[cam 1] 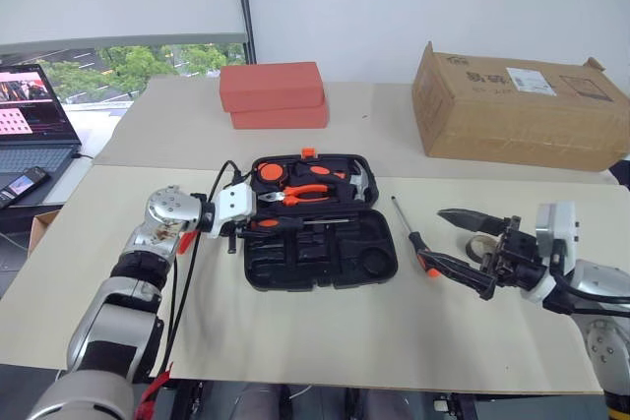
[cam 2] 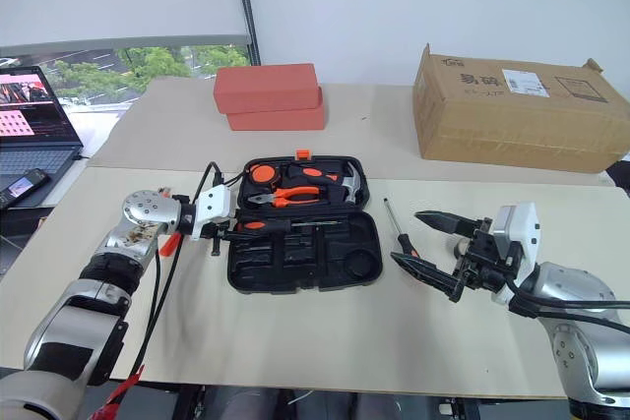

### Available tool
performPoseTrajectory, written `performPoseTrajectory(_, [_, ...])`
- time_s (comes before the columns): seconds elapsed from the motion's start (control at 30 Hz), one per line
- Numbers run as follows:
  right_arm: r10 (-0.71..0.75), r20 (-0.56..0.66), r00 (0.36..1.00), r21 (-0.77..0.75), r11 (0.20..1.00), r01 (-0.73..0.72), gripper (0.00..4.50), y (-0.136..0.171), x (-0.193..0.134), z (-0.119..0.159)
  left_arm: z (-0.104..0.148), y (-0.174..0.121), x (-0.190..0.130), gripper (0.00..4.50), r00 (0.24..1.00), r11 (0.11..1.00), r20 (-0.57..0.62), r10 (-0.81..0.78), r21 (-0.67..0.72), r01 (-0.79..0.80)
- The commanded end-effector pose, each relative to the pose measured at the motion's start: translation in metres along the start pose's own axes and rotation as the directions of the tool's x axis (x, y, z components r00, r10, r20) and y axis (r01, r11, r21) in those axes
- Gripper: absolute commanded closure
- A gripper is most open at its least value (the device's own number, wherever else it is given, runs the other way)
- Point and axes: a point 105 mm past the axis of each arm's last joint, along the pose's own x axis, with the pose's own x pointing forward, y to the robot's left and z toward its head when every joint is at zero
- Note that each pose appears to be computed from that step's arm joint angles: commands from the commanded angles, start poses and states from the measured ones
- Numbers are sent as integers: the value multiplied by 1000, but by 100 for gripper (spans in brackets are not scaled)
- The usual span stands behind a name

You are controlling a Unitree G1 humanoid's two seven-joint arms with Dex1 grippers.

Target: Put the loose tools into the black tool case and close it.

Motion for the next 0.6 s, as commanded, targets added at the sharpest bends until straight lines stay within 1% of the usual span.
performPoseTrajectory(0.03, [-1, 13, 1000, -56, 998, 1, 0, -1, -2, 11, 7, 14, -7, 172, 997, 997, 9, 74, 34, -74])
performPoseTrajectory(0.13, [6, 8, 1000, -53, 999, -6, 0, -1, -1, 10, 23, 22, -13, 59, 992, 994, 75, 101, 41, -104])
performPoseTrajectory(0.23, [12, 6, 1000, -53, 999, -11, 0, -1, 1, 9, 43, 27, -19, 59, 981, 992, 155, 117, 31, -123])
performPoseTrajectory(0.33, [17, 0, 1000, -53, 998, -17, 0, -1, 3, 7, 62, 28, -16, 59, 963, 992, 239, 122, -11, -123])
performPoseTrajectory(0.43, [21, -1, 1000, -52, 998, -21, 0, -1, 5, 6, 63, 21, -4, 130, 963, 995, 249, 104, -36, -98])
performPoseTrajectory(0.5, [21, -1, 1000, -54, 998, -21, 0, -2, 6, 7, 60, 15, 6, 209, 967, 995, 238, 96, -37, -90])
performPoseTrajectory(0.53, [21, -2, 1000, -56, 998, -21, 0, -2, 6, 6, 61, 13, 12, 241, 961, 995, 258, 98, -46, -89])
performPoseTrajectory(0.57, [21, -4, 1000, -58, 998, -21, 0, -2, 7, 6, 63, 13, 16, 286, 950, 993, 291, 110, -70, -93])
performPoseTrajectory(0.6, [21, -8, 1000, -61, 998, -22, 0, -2, 7, 6, 63, 15, 20, 323, 941, 990, 314, 129, -101, -102])
